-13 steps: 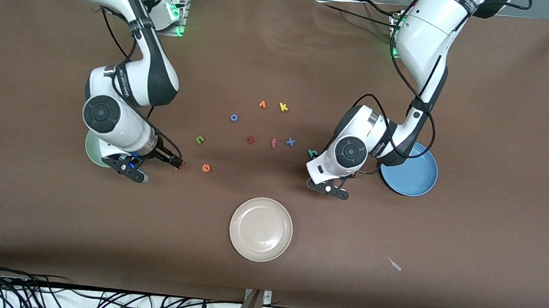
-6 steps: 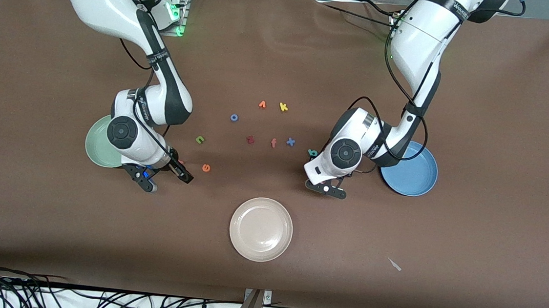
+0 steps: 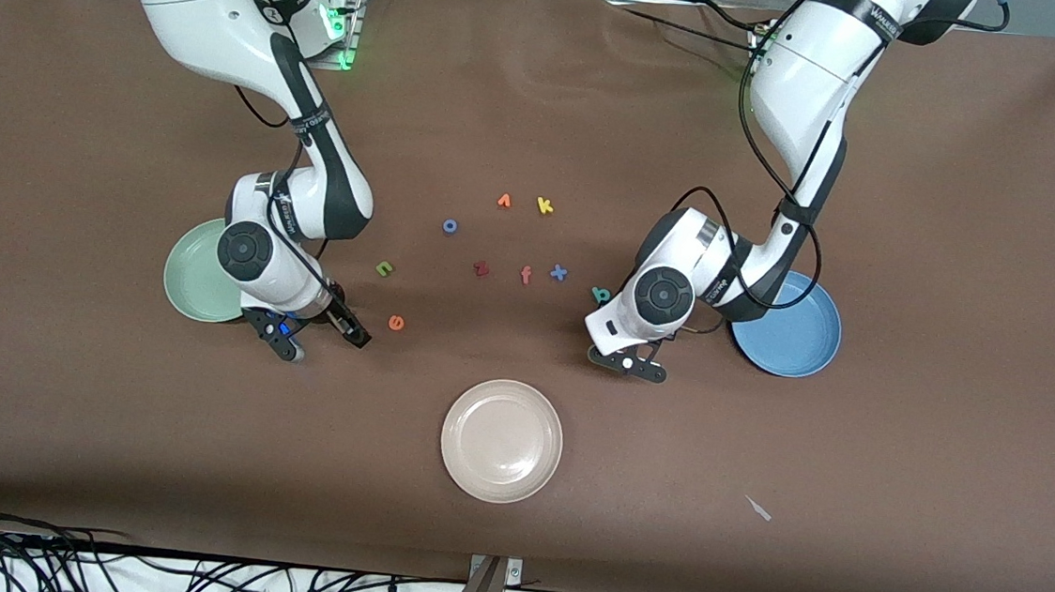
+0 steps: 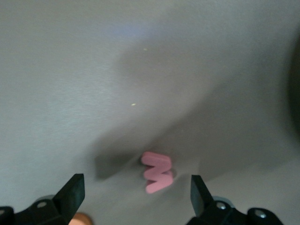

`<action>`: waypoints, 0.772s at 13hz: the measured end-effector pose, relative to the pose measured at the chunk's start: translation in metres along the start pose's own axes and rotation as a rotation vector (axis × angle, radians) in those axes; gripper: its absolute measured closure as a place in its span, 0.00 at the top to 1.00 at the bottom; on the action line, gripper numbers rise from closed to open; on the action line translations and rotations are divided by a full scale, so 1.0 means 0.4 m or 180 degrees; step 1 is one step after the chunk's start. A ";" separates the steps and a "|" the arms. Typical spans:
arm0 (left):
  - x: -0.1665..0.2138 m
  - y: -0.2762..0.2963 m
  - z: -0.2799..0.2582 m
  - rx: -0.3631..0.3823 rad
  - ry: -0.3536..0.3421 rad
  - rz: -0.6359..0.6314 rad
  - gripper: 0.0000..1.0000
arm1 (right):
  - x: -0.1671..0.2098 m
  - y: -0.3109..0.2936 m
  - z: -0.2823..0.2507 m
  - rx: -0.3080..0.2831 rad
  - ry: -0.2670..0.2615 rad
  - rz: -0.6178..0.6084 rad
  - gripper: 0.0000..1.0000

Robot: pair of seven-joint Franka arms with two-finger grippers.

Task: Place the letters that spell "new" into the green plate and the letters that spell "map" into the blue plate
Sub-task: 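Place the E on the blue plate while the right gripper places the W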

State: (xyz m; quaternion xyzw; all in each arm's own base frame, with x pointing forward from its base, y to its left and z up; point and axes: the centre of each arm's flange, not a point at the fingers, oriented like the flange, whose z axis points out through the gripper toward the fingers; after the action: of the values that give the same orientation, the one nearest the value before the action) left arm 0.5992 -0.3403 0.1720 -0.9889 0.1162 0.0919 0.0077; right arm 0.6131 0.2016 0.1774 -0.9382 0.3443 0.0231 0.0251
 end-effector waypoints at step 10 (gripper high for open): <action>0.012 -0.331 -0.150 0.0309 -0.0239 0.0259 0.27 | -0.002 0.021 -0.004 0.0092 0.0094 -0.0114 0.28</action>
State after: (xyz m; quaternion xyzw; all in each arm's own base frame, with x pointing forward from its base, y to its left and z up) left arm 0.6450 -0.2148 0.2292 -0.9777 0.1602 0.1233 0.0563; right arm 0.6069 0.1956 0.1789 -0.9440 0.3281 0.0039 0.0340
